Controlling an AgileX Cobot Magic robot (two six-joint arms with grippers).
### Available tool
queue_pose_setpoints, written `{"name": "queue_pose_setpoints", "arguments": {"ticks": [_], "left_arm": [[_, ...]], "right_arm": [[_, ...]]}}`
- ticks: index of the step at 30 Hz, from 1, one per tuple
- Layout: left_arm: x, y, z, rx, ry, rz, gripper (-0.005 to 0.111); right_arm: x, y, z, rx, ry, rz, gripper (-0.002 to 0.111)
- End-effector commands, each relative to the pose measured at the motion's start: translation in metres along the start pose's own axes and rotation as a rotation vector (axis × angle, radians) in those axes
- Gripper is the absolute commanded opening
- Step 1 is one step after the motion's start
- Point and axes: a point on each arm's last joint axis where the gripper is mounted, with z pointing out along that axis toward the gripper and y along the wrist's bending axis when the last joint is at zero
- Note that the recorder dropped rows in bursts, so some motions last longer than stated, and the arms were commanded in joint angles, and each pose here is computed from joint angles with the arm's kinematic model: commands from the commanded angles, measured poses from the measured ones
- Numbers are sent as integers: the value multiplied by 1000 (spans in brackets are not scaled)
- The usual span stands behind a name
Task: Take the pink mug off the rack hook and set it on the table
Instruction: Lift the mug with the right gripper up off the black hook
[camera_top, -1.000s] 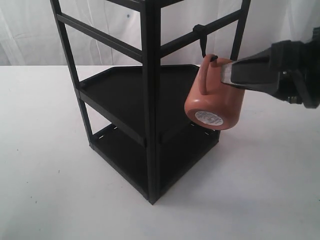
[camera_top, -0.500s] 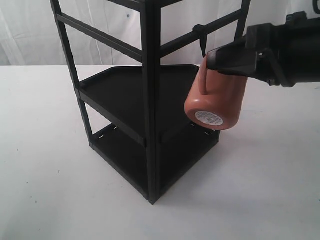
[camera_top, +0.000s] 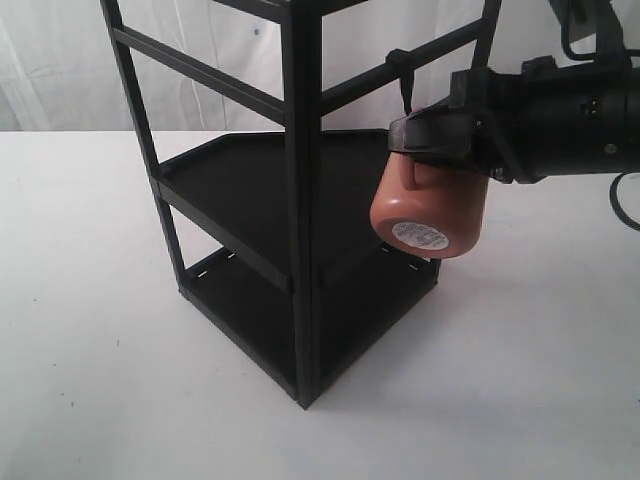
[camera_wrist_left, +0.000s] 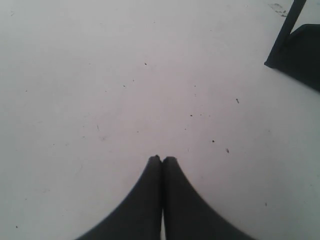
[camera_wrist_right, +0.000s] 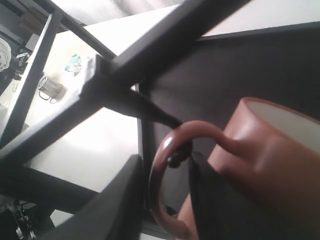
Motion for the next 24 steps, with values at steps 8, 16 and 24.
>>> {"name": "queue_pose_setpoints", "arguments": {"ticks": [8, 16, 24], "left_arm": [[3, 0, 1, 7, 12, 1, 0], [3, 0, 1, 7, 12, 1, 0], [3, 0, 1, 7, 12, 1, 0]], "right_arm": [[2, 8, -1, -68, 34, -79, 0], [0, 10, -5, -47, 5, -92, 0], [3, 14, -6, -84, 37, -97, 0]]}}
